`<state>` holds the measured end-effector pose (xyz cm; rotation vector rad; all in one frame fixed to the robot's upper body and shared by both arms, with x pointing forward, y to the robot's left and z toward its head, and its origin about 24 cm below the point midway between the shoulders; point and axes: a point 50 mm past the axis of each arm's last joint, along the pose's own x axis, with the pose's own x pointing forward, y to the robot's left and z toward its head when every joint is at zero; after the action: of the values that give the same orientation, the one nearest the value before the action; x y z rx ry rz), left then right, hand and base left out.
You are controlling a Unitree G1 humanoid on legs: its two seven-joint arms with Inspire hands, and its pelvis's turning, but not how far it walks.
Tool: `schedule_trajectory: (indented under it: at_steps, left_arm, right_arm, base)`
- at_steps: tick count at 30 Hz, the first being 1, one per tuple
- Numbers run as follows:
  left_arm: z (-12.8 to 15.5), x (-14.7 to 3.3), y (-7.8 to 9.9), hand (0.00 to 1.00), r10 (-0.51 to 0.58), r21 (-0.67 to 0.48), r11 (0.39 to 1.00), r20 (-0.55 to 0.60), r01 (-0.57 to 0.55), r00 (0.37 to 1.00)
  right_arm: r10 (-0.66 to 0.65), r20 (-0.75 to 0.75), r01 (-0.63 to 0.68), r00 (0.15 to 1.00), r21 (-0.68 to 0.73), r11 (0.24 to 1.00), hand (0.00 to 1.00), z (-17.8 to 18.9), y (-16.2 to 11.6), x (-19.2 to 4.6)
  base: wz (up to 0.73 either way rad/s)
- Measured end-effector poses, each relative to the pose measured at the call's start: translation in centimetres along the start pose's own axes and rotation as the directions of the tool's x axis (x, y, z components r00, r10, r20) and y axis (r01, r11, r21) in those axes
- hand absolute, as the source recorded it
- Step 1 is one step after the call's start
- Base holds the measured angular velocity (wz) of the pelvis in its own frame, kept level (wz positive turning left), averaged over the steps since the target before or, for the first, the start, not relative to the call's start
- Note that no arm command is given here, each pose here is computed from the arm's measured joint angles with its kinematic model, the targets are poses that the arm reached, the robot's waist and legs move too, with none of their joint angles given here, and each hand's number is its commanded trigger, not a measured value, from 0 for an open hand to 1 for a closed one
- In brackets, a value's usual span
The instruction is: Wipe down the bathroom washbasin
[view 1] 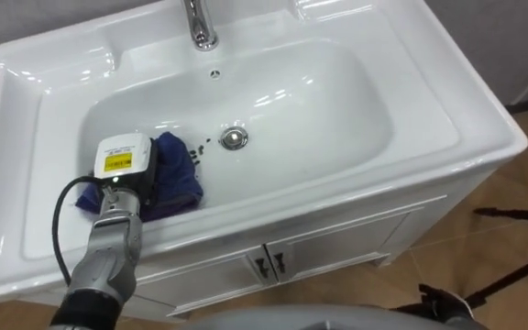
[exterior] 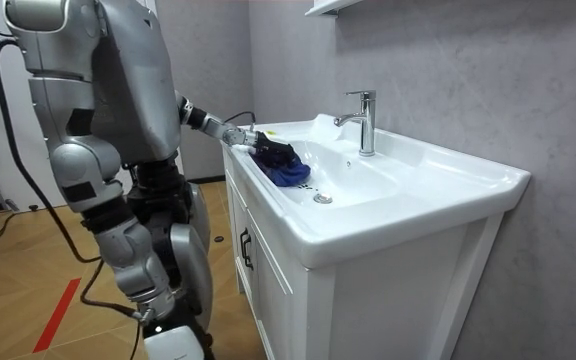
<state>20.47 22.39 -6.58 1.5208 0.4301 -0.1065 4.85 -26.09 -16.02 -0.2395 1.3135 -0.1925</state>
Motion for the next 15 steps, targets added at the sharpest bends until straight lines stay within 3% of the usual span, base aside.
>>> schedule_trajectory:
  at_steps: [4,15]
  left_arm:
    - [-0.3,-0.1,-0.2,1.0,0.002,0.008,1.0,-0.023,-0.002,1.0]
    - [0.0,0.2,0.1,1.0,0.007,0.014,1.0,-0.048,-0.006,0.999]
  right_arm:
    - [-0.014,-0.056,0.01,0.998,-0.086,0.996,0.0,-1.2,-0.1,-0.1]
    - [0.005,-0.142,-0.028,0.99,-0.162,0.986,0.0,-3.2,0.4,-0.4]
  base:
    - [-0.03]
    - [-0.03]
